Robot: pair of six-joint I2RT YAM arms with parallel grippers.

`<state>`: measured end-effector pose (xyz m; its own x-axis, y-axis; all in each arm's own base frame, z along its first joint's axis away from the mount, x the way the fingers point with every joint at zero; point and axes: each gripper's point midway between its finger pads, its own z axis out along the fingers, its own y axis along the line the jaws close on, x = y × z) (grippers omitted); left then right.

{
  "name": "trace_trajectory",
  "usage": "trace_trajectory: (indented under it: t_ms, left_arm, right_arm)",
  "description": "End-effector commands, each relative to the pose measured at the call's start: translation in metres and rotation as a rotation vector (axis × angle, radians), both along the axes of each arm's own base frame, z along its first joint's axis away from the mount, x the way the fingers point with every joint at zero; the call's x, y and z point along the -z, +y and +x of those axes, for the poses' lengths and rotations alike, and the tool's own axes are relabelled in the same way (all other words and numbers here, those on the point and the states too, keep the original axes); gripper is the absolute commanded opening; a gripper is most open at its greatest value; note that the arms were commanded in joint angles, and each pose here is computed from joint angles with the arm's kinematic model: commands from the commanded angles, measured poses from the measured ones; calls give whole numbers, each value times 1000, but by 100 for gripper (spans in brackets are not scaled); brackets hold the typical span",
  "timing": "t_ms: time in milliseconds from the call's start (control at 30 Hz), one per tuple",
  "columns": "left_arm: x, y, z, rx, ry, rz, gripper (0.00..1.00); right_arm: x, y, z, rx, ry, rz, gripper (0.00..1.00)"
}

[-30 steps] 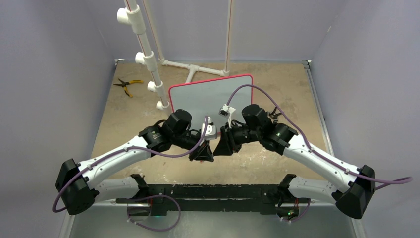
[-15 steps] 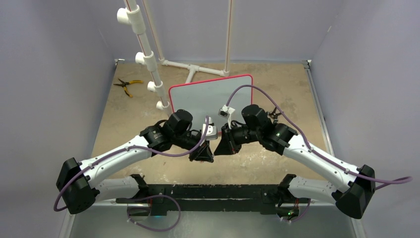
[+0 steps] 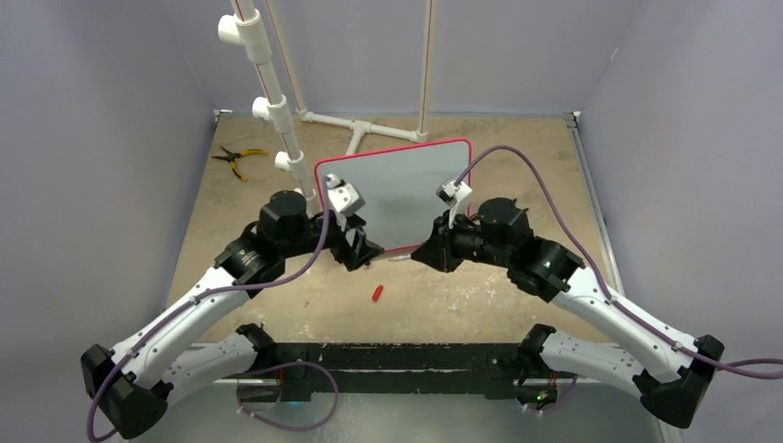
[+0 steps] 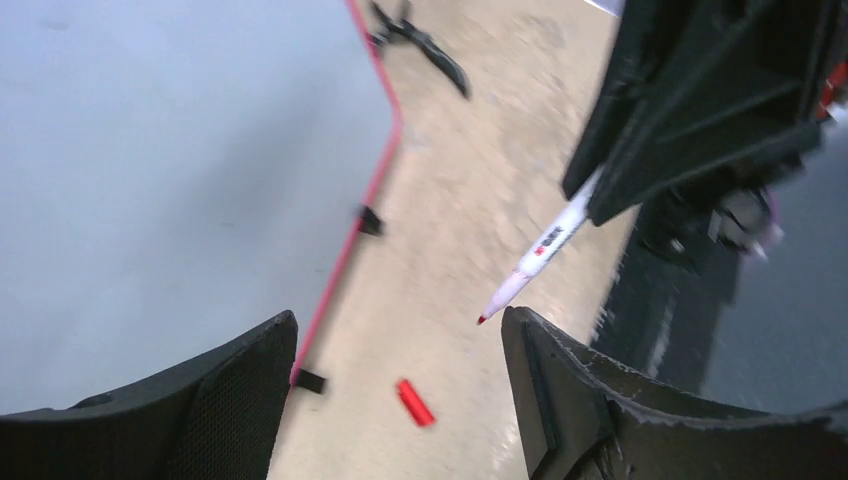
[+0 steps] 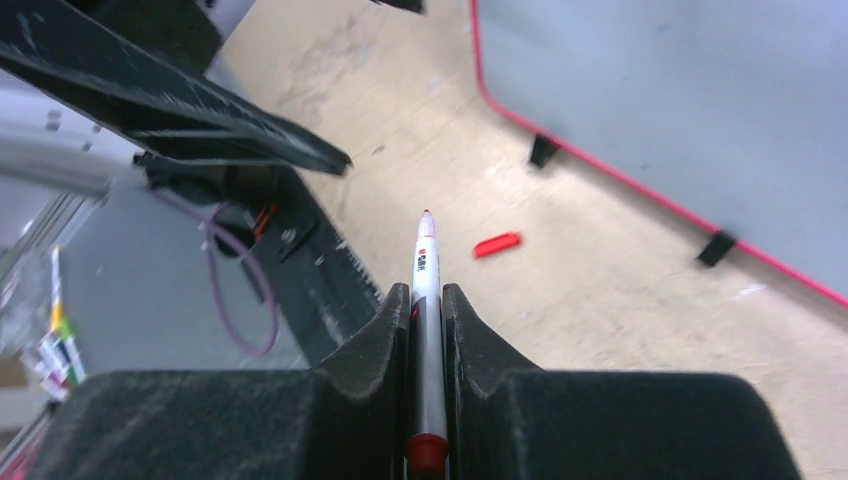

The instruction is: Write a sentence on the whiteboard

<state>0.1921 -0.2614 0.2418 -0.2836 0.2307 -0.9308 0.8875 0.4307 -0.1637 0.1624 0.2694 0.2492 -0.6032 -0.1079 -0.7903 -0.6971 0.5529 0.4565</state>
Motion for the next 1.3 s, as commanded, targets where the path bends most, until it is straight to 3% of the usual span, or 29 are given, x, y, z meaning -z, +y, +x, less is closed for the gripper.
trace_trajectory:
  t_ms: [0,433,833,1267]
  left_arm:
    - [-31,28,41,-278,-64,-72,74]
    - [34,93,72,-651,122,62,70]
    - [72,131,88,-774,238,123,66]
    - [82,132,98,-729,289,69,58]
  right_arm:
    - [-18,-13,38,185,-170,32,0]
    - [-57,-5,51,232,-420,371,0]
    - [-55,22,68,246,-461,436,0]
    - [-66,71,104,289,-489,444,0]
